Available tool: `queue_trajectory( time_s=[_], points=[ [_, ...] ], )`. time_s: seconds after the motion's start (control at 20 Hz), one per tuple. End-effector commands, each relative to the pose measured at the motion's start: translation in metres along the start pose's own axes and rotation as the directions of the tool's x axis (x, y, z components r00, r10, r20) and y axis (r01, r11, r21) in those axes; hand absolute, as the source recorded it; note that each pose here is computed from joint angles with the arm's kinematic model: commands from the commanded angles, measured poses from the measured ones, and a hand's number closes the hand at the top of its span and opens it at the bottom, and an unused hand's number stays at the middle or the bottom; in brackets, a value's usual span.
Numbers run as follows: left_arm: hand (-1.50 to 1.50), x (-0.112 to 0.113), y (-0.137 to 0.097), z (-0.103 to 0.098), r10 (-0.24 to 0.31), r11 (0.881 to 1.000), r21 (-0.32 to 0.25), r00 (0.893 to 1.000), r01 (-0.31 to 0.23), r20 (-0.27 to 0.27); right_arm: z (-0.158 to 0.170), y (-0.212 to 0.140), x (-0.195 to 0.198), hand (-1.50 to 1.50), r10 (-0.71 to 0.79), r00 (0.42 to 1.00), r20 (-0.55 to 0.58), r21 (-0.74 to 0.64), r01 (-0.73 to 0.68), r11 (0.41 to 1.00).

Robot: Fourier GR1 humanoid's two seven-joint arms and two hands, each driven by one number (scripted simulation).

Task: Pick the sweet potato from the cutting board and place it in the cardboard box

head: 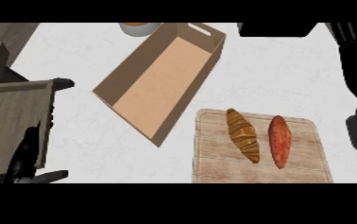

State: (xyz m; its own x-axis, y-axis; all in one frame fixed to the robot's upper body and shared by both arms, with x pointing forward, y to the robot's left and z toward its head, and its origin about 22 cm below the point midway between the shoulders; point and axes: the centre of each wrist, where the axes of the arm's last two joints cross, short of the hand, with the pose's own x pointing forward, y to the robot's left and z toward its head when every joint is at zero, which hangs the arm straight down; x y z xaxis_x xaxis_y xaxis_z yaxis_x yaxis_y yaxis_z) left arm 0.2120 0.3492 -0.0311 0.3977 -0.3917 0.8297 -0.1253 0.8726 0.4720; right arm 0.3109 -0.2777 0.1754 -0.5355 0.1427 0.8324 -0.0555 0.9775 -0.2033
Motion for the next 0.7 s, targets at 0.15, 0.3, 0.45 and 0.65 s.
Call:
queue_trajectory(
  time_s=[0.15,0.3,0.45,0.65],
  points=[
    [0.00,0.028,0.016,0.002,0.036,0.999,-0.003,0.991,-0.036,0.130,0.091,-0.040,-0.028,-1.50,0.189,0.982,-0.015,-0.316,-0.184,0.931],
    [0.00,0.013,-0.002,0.018,0.111,0.987,-0.116,0.993,-0.115,-0.035,0.056,-0.041,0.007,-1.50,0.097,0.946,0.310,-0.557,0.098,0.825],
    [0.00,0.032,0.004,0.014,0.064,0.996,-0.070,0.990,-0.056,0.125,0.187,-0.090,-0.061,-1.50,0.307,0.904,-0.296,-0.672,-0.426,0.606],
    [0.00,0.037,-0.005,0.017,0.032,0.996,-0.086,0.980,-0.015,0.196,0.241,-0.071,-0.057,-1.50,0.524,0.831,-0.187,-0.579,-0.524,0.625]
  ],
)
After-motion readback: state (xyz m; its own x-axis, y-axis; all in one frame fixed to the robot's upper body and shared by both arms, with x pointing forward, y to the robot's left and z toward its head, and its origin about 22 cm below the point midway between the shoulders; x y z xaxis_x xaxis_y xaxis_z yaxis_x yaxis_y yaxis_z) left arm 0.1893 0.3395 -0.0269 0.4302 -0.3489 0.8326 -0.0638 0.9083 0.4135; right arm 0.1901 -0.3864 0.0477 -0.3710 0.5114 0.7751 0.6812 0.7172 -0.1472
